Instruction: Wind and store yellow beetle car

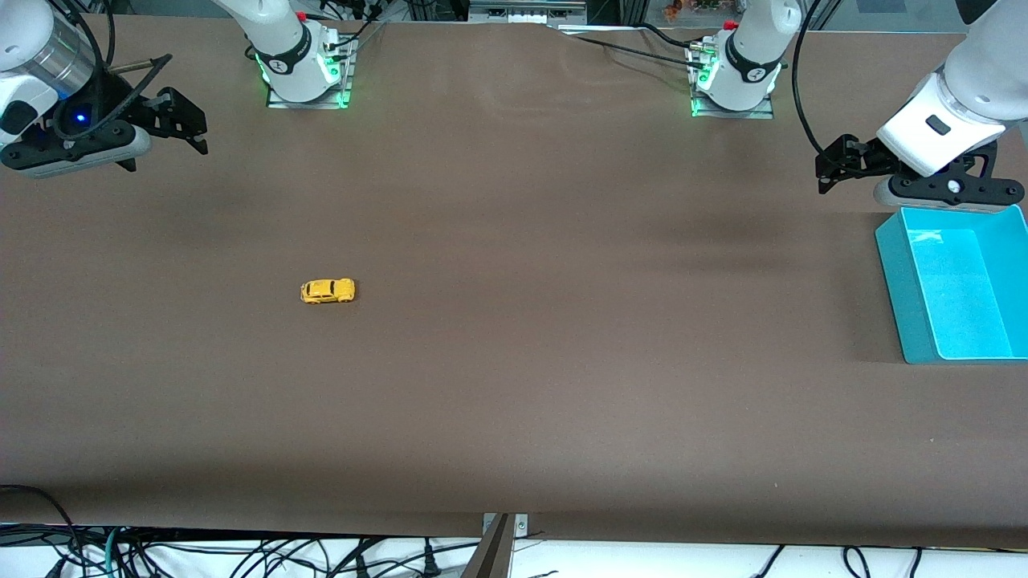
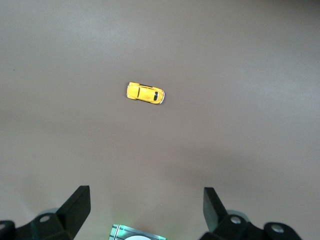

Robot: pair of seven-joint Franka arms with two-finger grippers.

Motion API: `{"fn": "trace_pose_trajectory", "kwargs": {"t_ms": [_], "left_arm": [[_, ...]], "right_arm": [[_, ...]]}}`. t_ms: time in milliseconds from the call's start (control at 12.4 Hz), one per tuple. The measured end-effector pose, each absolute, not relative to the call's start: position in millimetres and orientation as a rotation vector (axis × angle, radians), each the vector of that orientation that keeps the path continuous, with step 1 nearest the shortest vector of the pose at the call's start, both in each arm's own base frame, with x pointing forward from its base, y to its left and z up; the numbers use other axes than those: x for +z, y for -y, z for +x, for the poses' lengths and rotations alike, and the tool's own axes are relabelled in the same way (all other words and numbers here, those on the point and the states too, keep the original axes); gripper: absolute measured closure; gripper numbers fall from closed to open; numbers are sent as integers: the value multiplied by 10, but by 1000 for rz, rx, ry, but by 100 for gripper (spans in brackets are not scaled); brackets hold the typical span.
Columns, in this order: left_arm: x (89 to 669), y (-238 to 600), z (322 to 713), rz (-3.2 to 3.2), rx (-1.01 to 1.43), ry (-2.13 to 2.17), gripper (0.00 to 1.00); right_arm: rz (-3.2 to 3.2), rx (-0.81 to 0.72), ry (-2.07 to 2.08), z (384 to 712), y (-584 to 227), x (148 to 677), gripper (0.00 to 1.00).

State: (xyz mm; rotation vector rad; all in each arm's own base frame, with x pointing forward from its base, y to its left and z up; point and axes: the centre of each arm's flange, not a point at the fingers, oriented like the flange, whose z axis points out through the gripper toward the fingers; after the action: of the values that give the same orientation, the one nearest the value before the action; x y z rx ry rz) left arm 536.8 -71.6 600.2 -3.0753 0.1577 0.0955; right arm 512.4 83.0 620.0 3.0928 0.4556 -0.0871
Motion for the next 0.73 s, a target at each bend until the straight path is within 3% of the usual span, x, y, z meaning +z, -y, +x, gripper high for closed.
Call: {"fn": "trace_pose_trajectory", "kwargs": {"t_ms": [728], "left_arm": [[6002, 716, 5368, -3075, 95, -158, 0]], "right_arm": [[3092, -97, -457, 5119, -833, 6172, 0]]}}
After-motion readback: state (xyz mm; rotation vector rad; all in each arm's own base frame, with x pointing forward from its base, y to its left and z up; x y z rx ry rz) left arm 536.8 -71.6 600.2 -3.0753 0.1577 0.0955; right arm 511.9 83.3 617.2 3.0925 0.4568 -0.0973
